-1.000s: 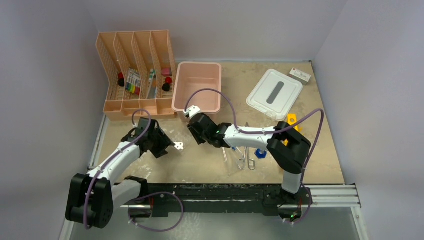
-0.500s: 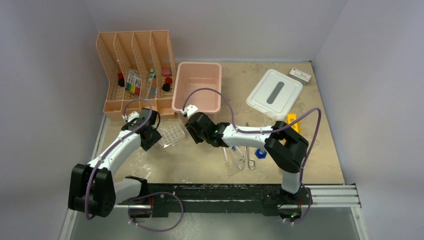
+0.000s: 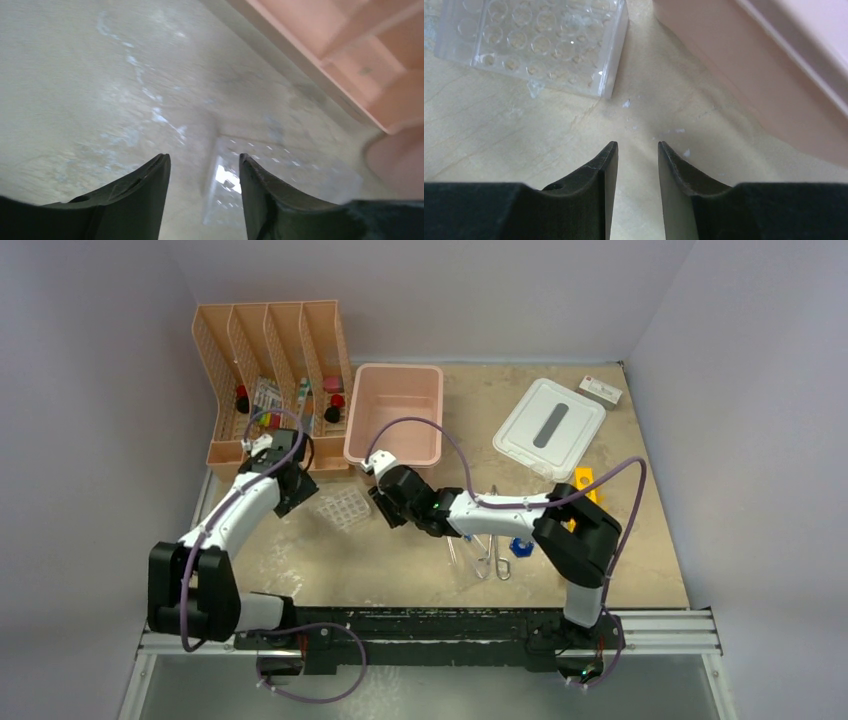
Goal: Organize the chemistry lab equipment
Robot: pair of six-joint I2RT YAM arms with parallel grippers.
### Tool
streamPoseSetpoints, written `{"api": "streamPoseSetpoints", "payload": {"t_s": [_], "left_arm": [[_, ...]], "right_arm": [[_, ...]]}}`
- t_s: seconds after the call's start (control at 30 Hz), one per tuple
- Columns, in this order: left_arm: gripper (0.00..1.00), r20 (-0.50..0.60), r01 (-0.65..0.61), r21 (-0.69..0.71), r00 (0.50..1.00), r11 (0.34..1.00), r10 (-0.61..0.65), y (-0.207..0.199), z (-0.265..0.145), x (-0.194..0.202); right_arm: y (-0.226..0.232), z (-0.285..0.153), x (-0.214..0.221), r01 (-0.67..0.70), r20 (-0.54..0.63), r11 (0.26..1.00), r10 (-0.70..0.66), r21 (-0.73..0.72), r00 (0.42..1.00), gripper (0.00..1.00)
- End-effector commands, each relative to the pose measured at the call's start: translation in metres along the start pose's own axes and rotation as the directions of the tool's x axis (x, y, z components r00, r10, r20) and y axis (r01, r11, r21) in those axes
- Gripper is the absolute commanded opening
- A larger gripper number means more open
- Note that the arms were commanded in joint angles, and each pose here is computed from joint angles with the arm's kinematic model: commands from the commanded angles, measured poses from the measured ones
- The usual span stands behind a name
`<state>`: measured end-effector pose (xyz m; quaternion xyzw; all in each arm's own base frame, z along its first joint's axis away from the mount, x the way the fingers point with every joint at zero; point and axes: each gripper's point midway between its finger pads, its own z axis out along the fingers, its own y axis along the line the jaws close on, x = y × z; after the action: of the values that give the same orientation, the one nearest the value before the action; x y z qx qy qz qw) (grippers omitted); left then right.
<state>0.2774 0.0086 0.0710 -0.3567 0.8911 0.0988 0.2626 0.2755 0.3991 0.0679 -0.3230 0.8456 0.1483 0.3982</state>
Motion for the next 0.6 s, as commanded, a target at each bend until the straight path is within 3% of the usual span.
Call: {"api": "streamPoseSetpoints", "payload": {"t_s": [0.0,0.1,0.27,0.57], "left_arm": [[0.57,-0.07,0.008,0.342,0.997,0.94,0.017,-0.051,-0.056,-0.004],[0.69,-0.182,0.063,0.496,0.983,0.866,0.033,-0.07,-0.083,0.021],[0.73,-0.253,0.14,0.582,0.967,0.801,0.015,-0.093,-0.101,0.045],[0.72,-0.289,0.121,0.471,0.957,0.874,0.023,-0.086,-0.073,0.098]], "right_arm": [[0.003,-0.029,-0.024,-0.043,0.086,0.998,0.046,-0.037,0.995,0.38],[-0.002,-0.039,-0.021,-0.067,0.088,0.997,0.069,-0.025,0.994,0.38],[-0.015,-0.054,-0.015,-0.135,0.098,0.991,0.132,0.021,0.986,0.41],[-0.025,-0.057,-0.002,-0.176,0.088,0.983,0.171,0.059,0.981,0.42]]}}
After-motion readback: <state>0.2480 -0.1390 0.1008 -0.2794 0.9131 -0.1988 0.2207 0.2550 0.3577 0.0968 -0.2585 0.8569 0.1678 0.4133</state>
